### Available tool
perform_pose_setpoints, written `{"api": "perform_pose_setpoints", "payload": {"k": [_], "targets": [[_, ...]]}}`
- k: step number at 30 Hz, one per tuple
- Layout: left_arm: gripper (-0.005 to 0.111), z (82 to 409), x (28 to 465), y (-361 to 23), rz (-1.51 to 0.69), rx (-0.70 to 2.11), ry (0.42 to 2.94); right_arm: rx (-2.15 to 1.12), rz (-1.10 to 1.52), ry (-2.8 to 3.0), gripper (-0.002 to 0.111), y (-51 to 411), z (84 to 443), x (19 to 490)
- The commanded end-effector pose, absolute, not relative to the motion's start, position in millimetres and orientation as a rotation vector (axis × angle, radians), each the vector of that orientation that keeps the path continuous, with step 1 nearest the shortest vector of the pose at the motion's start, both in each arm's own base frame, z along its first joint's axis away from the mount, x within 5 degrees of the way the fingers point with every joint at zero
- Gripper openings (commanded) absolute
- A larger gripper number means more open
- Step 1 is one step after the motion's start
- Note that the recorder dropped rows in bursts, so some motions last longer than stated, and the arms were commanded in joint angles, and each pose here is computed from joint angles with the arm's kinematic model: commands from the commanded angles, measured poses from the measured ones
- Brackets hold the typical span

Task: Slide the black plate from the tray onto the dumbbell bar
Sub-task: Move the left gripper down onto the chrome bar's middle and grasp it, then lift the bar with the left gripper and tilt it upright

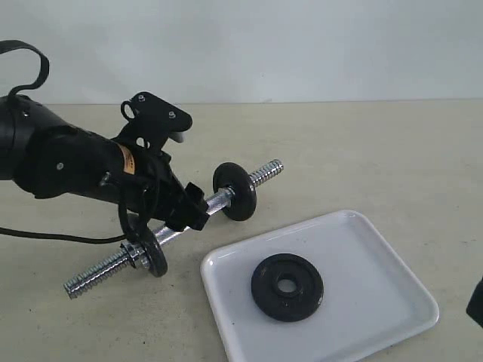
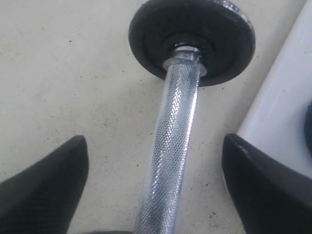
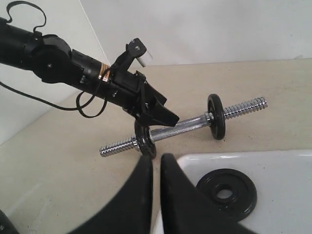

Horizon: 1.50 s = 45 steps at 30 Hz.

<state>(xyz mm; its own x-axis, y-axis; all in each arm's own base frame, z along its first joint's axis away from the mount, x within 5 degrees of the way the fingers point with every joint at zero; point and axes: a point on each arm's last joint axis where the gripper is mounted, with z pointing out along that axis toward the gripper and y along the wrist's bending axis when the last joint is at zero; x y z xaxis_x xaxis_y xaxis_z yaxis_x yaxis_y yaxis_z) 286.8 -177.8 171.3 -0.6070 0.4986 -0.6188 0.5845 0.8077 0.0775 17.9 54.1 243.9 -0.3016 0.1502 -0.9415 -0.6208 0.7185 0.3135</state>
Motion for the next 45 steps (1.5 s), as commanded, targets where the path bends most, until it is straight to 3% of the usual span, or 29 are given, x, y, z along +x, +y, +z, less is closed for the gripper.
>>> {"api": "perform_pose_setpoints", "payload": {"k": [1,22,31,39,45], "targets": [[0.071,167.4,288.3,-182.2,-0.181,0.810,2.332,-0.370,0.794,1.700,0.003,53.8,244.6,18.7],[0.068,118.8,320.3,-203.3,-0.183,0.805,2.394,-0.384,0.786,1.698,0.003,53.9,244.4,18.5],[0.041,102.0,320.2,-202.6,-0.140,0.880,2.443,-0.386,0.782,1.696,0.003,53.8,244.5,18.6],[0.036,76.6,317.6,-200.2,-0.098,0.931,2.543,-0.386,0.782,1.696,0.003,53.8,244.5,18.6],[0.004,67.1,314.8,-198.2,-0.083,0.940,2.592,-0.386,0.782,1.696,0.003,53.8,244.5,18.6]]}}
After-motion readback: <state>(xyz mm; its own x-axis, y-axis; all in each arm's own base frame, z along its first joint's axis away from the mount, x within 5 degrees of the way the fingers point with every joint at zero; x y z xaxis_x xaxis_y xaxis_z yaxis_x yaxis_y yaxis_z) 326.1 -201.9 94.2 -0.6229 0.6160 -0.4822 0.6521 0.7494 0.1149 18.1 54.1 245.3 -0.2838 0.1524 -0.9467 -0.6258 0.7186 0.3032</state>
